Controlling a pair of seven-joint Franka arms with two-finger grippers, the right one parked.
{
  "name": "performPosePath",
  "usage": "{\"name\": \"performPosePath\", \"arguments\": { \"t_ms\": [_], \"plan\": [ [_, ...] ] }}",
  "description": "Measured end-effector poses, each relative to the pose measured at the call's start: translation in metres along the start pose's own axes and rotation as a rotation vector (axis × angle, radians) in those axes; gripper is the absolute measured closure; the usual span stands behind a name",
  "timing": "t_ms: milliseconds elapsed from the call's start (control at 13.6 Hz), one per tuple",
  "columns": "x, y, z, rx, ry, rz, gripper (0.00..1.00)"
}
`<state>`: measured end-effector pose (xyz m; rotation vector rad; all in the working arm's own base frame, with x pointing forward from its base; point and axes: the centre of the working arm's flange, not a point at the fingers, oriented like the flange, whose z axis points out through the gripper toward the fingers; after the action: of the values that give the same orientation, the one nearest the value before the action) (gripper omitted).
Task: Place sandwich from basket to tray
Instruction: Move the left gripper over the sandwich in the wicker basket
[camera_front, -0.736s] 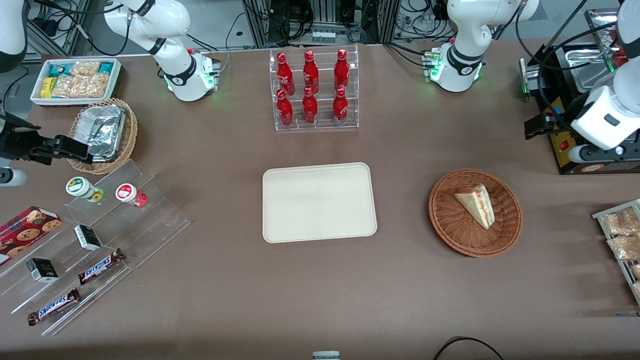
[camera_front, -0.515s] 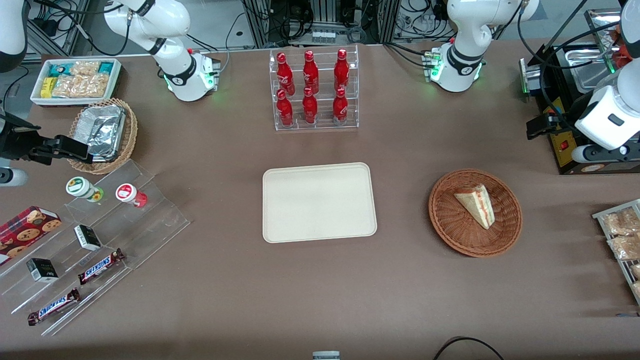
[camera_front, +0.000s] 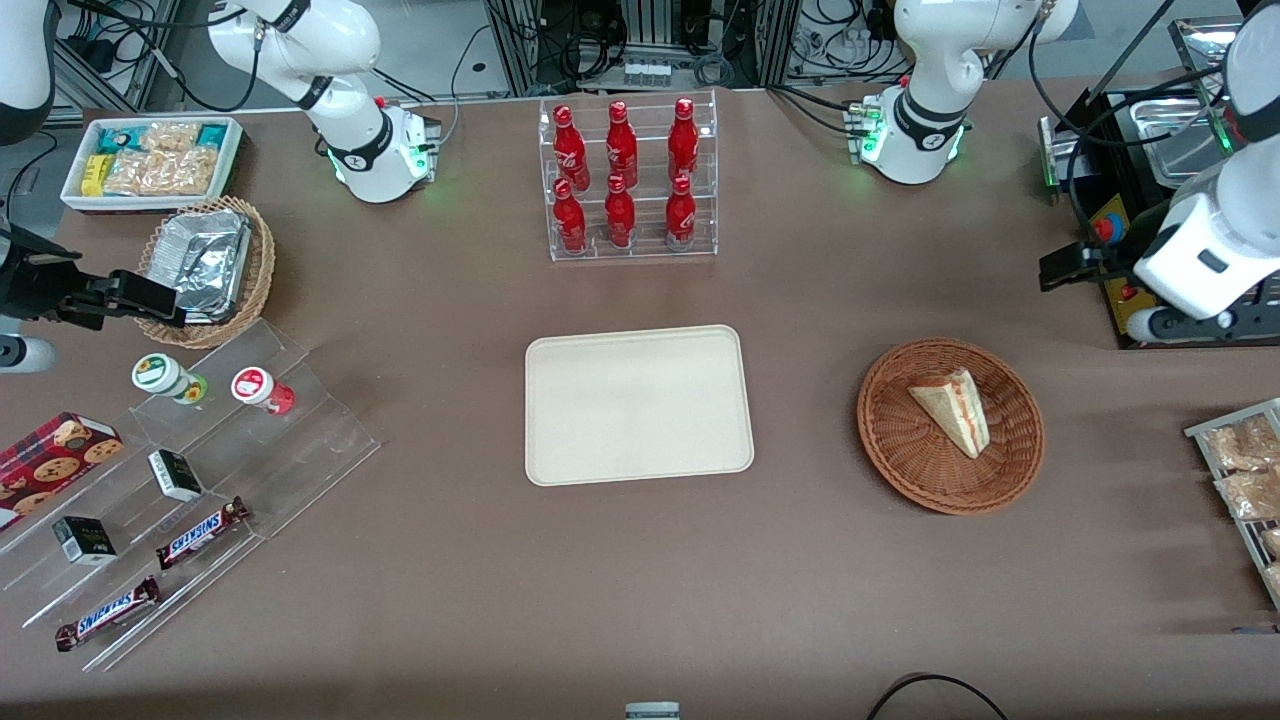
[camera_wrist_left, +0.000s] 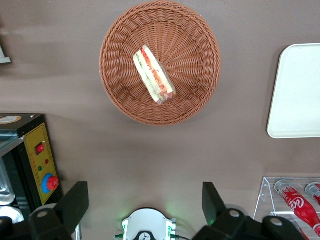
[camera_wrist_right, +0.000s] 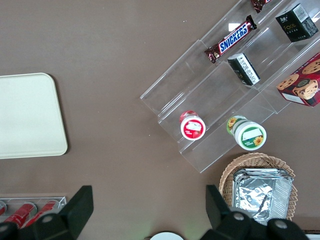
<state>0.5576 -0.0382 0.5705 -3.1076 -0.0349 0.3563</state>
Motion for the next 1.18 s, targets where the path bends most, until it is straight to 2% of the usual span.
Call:
{"name": "performPosePath", "arguments": {
  "t_ms": [810, 1178],
  "plan": [
    [0.035, -0.015, 0.118, -0.009, 0.034, -0.029, 0.0],
    [0.038, -0.021, 0.175, -0.013, 0.077, -0.044, 0.0]
  ]
}}
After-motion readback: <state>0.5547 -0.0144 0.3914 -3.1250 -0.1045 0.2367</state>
